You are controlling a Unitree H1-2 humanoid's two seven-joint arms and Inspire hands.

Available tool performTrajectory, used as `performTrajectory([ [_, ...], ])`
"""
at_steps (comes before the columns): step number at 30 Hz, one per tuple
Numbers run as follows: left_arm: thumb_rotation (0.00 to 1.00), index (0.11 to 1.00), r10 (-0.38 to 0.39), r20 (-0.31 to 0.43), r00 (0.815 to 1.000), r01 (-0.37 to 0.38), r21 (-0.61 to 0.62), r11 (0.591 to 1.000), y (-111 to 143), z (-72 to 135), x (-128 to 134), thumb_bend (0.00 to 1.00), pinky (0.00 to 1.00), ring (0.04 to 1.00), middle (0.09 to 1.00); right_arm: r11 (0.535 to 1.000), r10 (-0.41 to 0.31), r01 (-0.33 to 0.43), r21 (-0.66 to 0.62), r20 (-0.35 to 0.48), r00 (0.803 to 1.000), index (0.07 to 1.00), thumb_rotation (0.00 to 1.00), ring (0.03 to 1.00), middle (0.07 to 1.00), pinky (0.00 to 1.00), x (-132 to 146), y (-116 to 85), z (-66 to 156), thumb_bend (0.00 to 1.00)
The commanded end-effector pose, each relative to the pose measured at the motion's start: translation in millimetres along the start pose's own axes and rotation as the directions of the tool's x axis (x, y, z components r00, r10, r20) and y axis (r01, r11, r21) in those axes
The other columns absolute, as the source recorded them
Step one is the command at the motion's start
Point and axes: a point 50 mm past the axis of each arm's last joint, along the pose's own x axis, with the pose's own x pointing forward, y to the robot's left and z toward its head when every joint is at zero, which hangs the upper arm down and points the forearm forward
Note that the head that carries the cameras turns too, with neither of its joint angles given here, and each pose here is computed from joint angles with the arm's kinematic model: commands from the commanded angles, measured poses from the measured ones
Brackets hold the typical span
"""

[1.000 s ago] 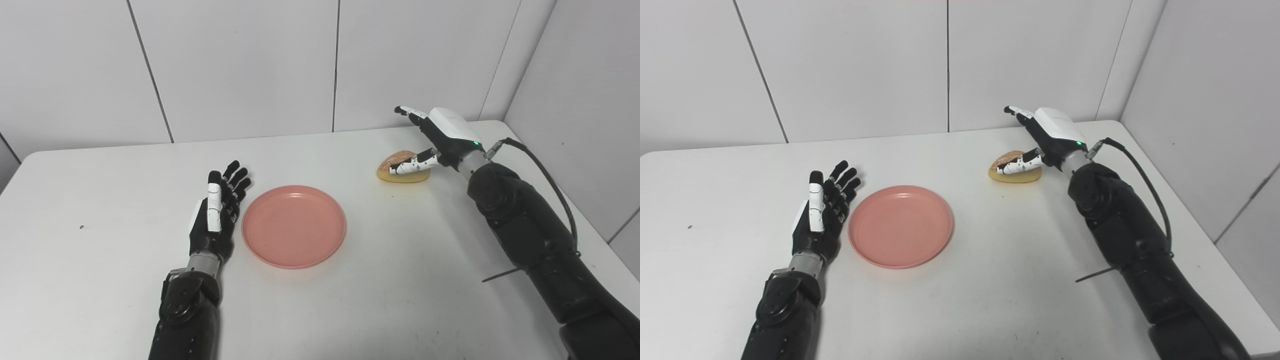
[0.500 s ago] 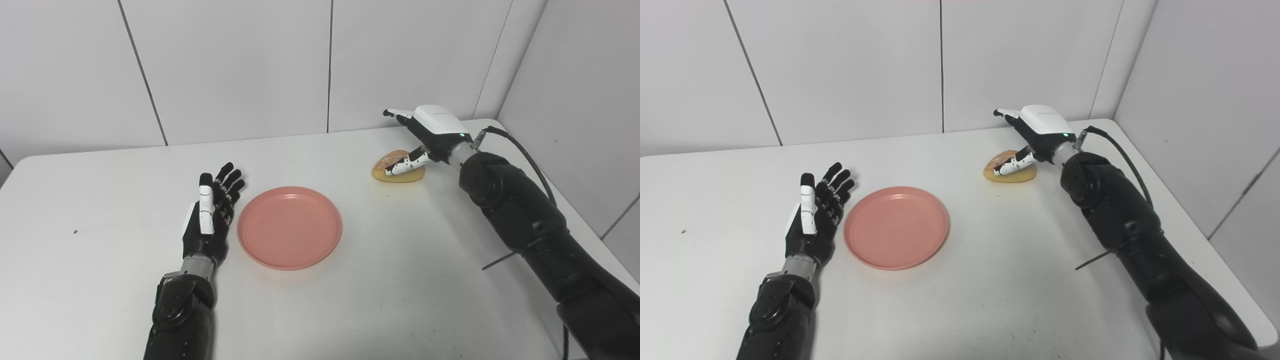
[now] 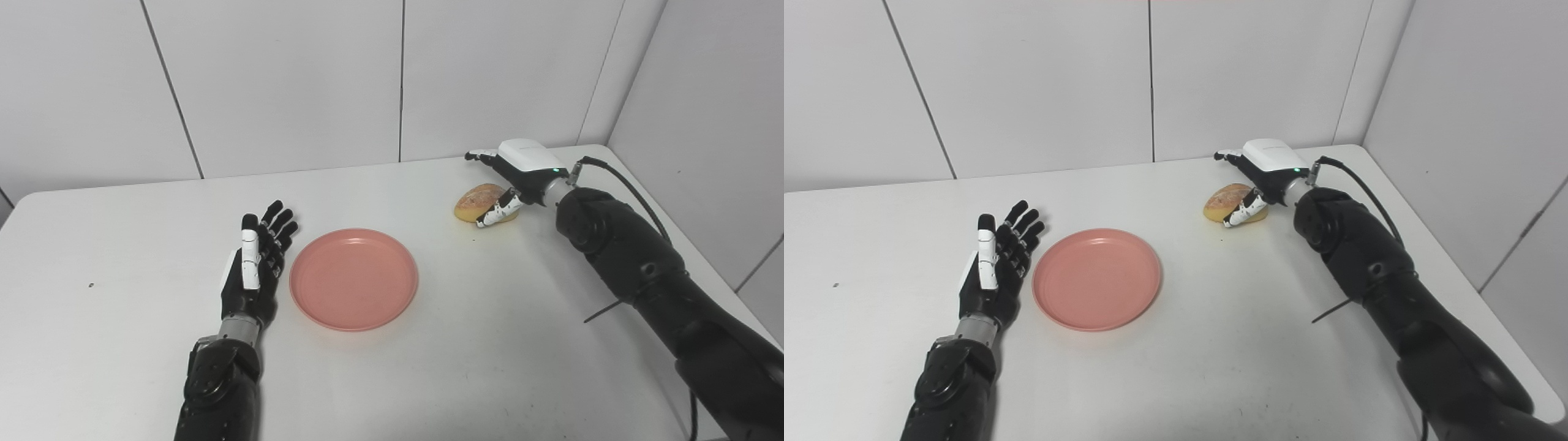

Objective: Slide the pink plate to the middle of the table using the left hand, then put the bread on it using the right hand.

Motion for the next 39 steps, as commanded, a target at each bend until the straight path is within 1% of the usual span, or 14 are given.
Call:
performTrajectory([
  [1, 1.0, 0.895, 0.015, -0.024, 1.0, -0.015, 0.004, 1.0, 5, -6, -5, 0.76, 1.0, 0.919, 0.926, 0.995, -0.094, 0.096, -0.034, 0.046, 0.994, 0.868, 0.23, 0.857, 0.874, 0.76, 8, -42, 6, 0.75],
  [9, 1.0, 0.896, 0.012, -0.02, 1.0, -0.011, 0.007, 1.0, 5, -6, -6, 0.76, 1.0, 0.919, 0.928, 0.995, -0.083, 0.086, -0.047, 0.068, 0.994, 0.831, 0.12, 0.811, 0.834, 0.74, 10, -31, 6, 0.69],
  [11, 1.0, 0.893, 0.013, -0.021, 1.0, -0.013, 0.009, 1.0, 4, -5, -7, 0.76, 1.0, 0.918, 0.926, 0.995, -0.082, 0.086, -0.052, 0.078, 0.994, 0.817, 0.08, 0.8, 0.819, 0.73, 10, -28, 5, 0.66],
  [16, 1.0, 0.905, 0.01, -0.019, 1.0, -0.009, 0.01, 1.0, 3, -5, -8, 0.76, 1.0, 0.925, 0.939, 0.994, -0.084, 0.09, -0.055, 0.102, 0.991, 0.779, 0.04, 0.751, 0.771, 0.69, 11, -24, 5, 0.57],
  [18, 1.0, 0.907, 0.009, -0.02, 1.0, -0.008, 0.012, 1.0, 3, -5, -8, 0.76, 1.0, 0.928, 0.942, 0.993, -0.099, 0.106, -0.055, 0.12, 0.988, 0.749, 0.01, 0.712, 0.733, 0.65, 11, -23, 5, 0.5],
  [19, 1.0, 0.907, 0.009, -0.021, 1.0, -0.009, 0.011, 1.0, 3, -5, -8, 0.76, 1.0, 0.929, 0.942, 0.992, -0.113, 0.12, -0.048, 0.128, 0.985, 0.746, 0.01, 0.708, 0.729, 0.64, 11, -22, 5, 0.5],
  [21, 1.0, 0.905, 0.011, -0.021, 1.0, -0.011, 0.009, 1.0, 3, -5, -8, 0.76, 1.0, 0.929, 0.943, 0.988, -0.139, 0.146, -0.042, 0.137, 0.981, 0.722, 0.0, 0.652, 0.682, 0.58, 11, -22, 6, 0.48],
  [25, 1.0, 0.904, 0.011, -0.021, 1.0, -0.01, 0.007, 1.0, 2, -5, -8, 0.76, 0.99, 0.918, 0.939, 0.979, -0.19, 0.198, -0.041, 0.147, 0.971, 0.672, 0.0, 0.587, 0.635, 0.52, 11, -21, 7, 0.43],
  [30, 1.0, 0.907, 0.006, -0.019, 1.0, -0.006, 0.005, 1.0, 2, -4, -8, 0.76, 0.99, 0.924, 0.946, 0.97, -0.228, 0.238, -0.045, 0.162, 0.96, 0.626, 0.0, 0.539, 0.577, 0.52, 12, -22, 8, 0.43],
  [35, 1.0, 0.91, 0.003, -0.017, 1.0, -0.003, 0.009, 1.0, 2, -4, -8, 0.76, 0.99, 0.928, 0.951, 0.966, -0.245, 0.255, -0.045, 0.161, 0.956, 0.6, 0.0, 0.526, 0.566, 0.51, 12, -25, 9, 0.43],
  [36, 1.0, 0.911, 0.004, -0.016, 1.0, -0.003, 0.011, 1.0, 1, -4, -8, 0.77, 0.99, 0.927, 0.952, 0.966, -0.246, 0.256, -0.046, 0.161, 0.956, 0.537, 0.07, 0.519, 0.558, 0.51, 12, -26, 9, 0.47],
  [37, 1.0, 0.911, 0.003, -0.016, 1.0, -0.003, 0.012, 1.0, 1, -4, -8, 0.77, 0.99, 0.926, 0.953, 0.965, -0.247, 0.258, -0.049, 0.16, 0.956, 0.516, 0.09, 0.516, 0.555, 0.51, 12, -26, 9, 0.48],
  [38, 1.0, 0.911, 0.003, -0.016, 1.0, -0.003, 0.012, 1.0, 1, -3, -8, 0.76, 0.99, 0.925, 0.951, 0.965, -0.247, 0.258, -0.051, 0.159, 0.956, 0.522, 0.05, 0.489, 0.5, 0.48, 12, -26, 9, 0.5],
  [39, 1.0, 0.91, 0.001, -0.015, 1.0, -0.001, 0.009, 1.0, 0, -3, -8, 0.76, 0.99, 0.924, 0.95, 0.964, -0.249, 0.26, -0.05, 0.159, 0.955, 0.525, 0.02, 0.475, 0.471, 0.47, 12, -25, 8, 0.5],
])
